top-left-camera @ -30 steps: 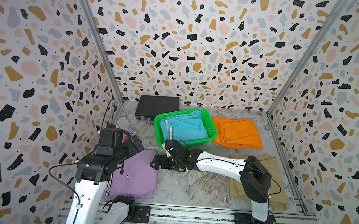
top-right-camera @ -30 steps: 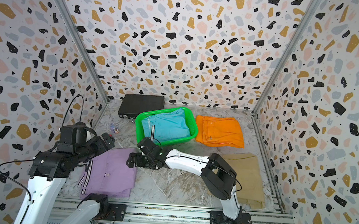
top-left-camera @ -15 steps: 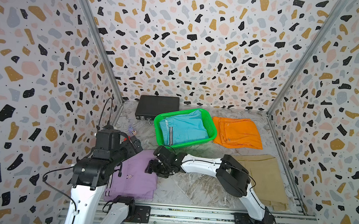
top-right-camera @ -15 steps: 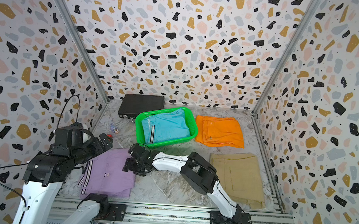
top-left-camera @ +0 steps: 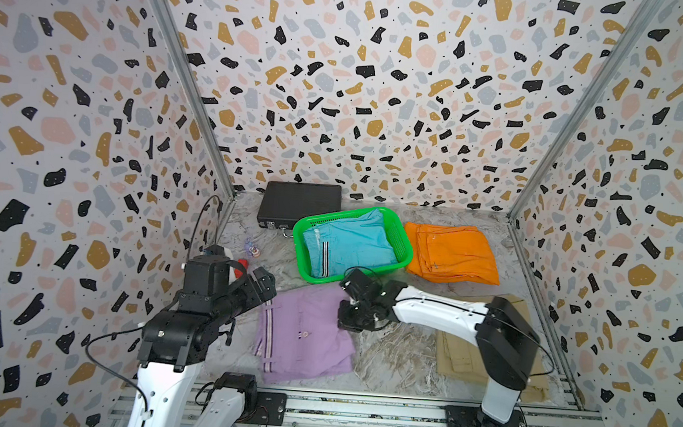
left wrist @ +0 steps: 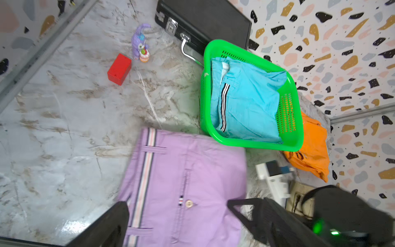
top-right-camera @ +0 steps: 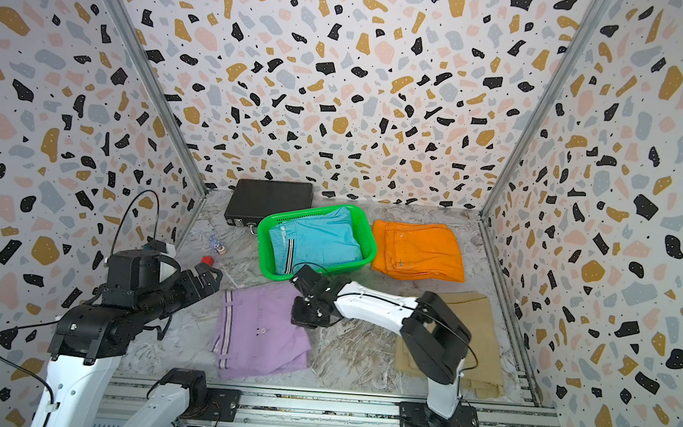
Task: Put the folded long pants in the basket
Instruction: Move the long pant to the center of the board.
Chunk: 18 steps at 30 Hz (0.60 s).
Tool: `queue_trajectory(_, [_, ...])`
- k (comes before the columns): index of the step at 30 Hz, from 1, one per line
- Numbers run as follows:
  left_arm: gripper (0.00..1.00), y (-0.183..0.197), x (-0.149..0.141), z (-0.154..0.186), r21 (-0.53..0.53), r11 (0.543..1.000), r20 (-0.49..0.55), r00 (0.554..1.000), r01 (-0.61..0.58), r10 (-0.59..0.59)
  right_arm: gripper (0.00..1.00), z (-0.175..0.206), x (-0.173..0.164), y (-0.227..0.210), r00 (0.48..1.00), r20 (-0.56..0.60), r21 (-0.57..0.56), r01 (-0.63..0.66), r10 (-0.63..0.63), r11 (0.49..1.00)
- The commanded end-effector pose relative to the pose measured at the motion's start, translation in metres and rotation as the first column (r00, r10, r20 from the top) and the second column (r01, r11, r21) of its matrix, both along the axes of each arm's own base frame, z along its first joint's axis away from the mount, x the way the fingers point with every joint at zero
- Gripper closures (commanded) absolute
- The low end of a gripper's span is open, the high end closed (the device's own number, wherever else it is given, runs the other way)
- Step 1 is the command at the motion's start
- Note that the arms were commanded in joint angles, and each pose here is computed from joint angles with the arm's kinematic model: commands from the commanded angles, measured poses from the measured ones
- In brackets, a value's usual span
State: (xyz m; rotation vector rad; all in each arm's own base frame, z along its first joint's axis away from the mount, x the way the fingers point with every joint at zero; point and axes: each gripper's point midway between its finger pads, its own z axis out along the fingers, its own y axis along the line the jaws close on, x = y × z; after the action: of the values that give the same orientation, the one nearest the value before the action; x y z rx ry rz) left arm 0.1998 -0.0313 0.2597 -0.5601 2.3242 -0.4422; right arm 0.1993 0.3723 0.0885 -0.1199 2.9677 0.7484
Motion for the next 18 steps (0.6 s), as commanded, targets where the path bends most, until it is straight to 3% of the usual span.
queue_trajectory(1, [0.00,-0.021,0.003,-0.020,-0.079,0.992,-0.028,0.995,0.097,-0.099,1.00,0.013,-0.004,-0.067,0.997,0.058,-0.165,-0.039,0.049,0.986])
queue_trajectory(6, [0.00,-0.053,0.002,-0.083,-0.278,0.950,-0.151,0.970,0.141,-0.188,1.00,0.002,-0.010,-0.109,0.999,0.023,-0.218,-0.020,0.025,0.976])
queue_trajectory(10, [0.00,-0.068,0.000,-0.136,-0.410,0.908,-0.238,0.952,0.082,-0.194,1.00,-0.006,-0.004,-0.116,0.999,-0.016,-0.217,-0.041,0.038,0.975])
queue_trajectory(14, [0.00,-0.072,-0.004,-0.171,-0.423,0.905,-0.325,0.924,0.046,-0.199,1.00,-0.015,0.005,-0.119,0.998,-0.052,-0.210,-0.052,0.042,0.976])
queue_trajectory(18, [0.00,-0.085,-0.009,-0.193,-0.389,0.915,-0.389,0.882,0.104,-0.266,1.00,-0.029,0.004,-0.110,0.993,-0.104,-0.172,-0.076,0.059,0.982])
